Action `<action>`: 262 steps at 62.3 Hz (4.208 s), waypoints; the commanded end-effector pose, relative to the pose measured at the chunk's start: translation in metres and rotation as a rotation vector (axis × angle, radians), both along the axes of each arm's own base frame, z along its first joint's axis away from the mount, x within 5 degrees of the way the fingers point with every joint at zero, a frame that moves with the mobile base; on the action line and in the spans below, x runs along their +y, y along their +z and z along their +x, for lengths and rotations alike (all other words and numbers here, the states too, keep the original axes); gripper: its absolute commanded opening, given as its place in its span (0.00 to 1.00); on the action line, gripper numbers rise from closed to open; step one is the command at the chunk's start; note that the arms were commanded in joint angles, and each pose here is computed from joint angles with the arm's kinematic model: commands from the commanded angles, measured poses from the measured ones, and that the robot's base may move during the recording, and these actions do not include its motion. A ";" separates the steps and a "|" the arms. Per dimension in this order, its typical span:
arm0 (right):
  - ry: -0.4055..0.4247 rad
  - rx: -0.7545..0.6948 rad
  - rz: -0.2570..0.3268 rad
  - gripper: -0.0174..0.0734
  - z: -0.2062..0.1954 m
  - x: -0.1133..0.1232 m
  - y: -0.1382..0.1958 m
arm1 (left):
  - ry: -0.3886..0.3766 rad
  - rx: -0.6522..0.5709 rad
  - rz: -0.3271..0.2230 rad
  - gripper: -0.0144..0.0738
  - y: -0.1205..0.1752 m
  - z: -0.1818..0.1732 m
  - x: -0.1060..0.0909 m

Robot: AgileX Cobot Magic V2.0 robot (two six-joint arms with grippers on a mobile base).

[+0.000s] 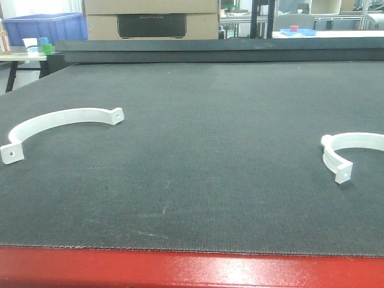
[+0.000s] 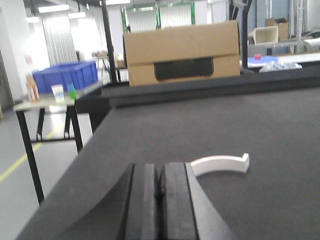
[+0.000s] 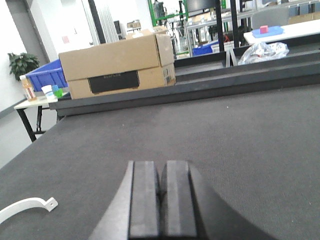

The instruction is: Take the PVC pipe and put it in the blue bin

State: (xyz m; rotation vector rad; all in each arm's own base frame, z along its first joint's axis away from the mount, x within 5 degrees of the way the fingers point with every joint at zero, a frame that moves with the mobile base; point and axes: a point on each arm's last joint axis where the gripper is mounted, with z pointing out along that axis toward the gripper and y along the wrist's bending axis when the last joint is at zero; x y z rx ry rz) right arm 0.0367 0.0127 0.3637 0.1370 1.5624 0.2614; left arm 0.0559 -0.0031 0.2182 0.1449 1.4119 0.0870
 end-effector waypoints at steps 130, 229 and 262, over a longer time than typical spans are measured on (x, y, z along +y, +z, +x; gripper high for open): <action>0.228 0.779 -0.038 0.01 0.192 0.031 -0.087 | 0.039 0.436 -0.080 0.04 0.130 0.157 -0.004; 0.249 1.006 -0.063 0.34 0.230 0.038 -0.135 | 0.062 0.733 -0.126 0.44 0.077 0.258 -0.008; 0.265 0.988 -0.150 0.34 0.246 0.045 -0.135 | 0.062 0.732 -0.124 0.44 0.077 0.258 -0.008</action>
